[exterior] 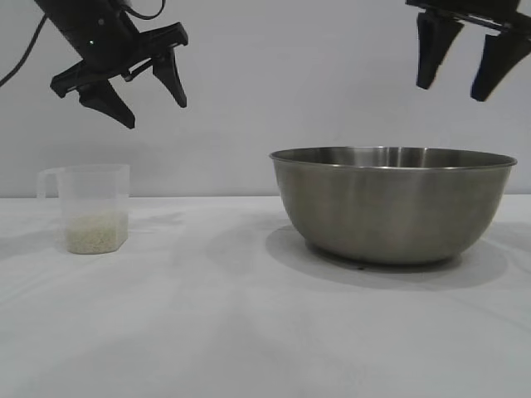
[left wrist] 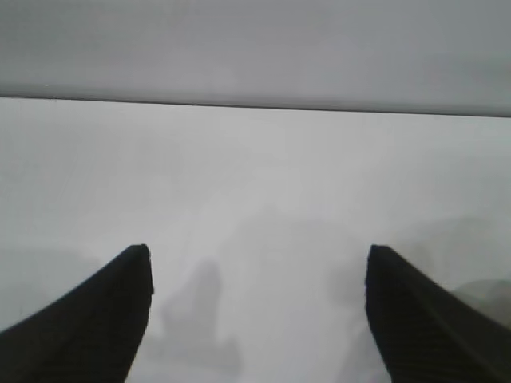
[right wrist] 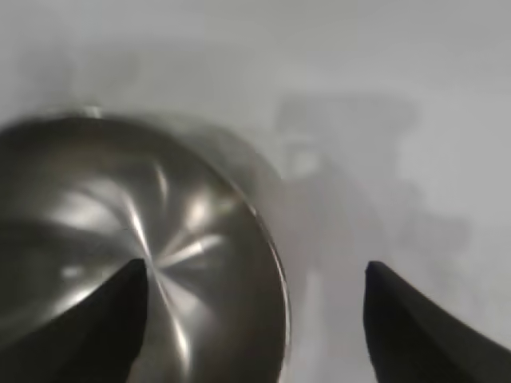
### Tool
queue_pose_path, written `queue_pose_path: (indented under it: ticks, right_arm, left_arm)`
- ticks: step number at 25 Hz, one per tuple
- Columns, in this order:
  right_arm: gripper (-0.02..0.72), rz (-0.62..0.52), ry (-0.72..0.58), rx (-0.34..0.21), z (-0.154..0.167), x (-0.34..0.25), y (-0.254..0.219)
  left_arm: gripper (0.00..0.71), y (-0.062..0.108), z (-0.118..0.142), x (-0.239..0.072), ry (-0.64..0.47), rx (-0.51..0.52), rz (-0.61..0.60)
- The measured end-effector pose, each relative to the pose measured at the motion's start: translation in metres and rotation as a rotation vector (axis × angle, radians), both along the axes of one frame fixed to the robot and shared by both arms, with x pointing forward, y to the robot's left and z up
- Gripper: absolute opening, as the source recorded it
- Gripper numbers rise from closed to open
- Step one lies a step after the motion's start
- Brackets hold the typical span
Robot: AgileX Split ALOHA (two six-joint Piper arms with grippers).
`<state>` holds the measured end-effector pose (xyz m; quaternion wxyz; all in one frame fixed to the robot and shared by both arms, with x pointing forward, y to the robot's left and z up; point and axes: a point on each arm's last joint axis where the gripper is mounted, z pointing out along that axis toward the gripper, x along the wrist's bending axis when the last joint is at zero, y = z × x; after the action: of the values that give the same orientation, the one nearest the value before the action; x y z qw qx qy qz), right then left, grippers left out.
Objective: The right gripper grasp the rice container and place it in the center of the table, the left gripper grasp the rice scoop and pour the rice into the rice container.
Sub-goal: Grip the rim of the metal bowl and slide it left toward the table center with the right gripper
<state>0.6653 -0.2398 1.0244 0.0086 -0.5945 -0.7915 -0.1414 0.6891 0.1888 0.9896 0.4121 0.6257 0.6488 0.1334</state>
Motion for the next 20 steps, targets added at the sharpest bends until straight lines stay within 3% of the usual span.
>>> queue_pose_path:
  ticks: [4, 13, 17, 20]
  right_arm:
    - [0.480, -0.003, 0.086, 0.004, -0.023, -0.010, 0.000]
    - [0.480, -0.037, 0.230, 0.092, -0.078, -0.004, 0.009]
    - [0.324, -0.058, 0.225, 0.111, -0.091, 0.001, 0.011]
    - [0.150, -0.057, 0.202, 0.109, -0.091, 0.003, 0.011]
  left_arm:
    - [0.486, 0.000, 0.000, 0.000, 0.000, 0.000, 0.000]
    - [0.486, 0.000, 0.000, 0.000, 0.001, -0.002, 0.002]
    - [0.486, 0.000, 0.000, 0.000, 0.001, -0.002, 0.002]
    - [0.486, 0.000, 0.000, 0.000, 0.001, -0.002, 0.002]
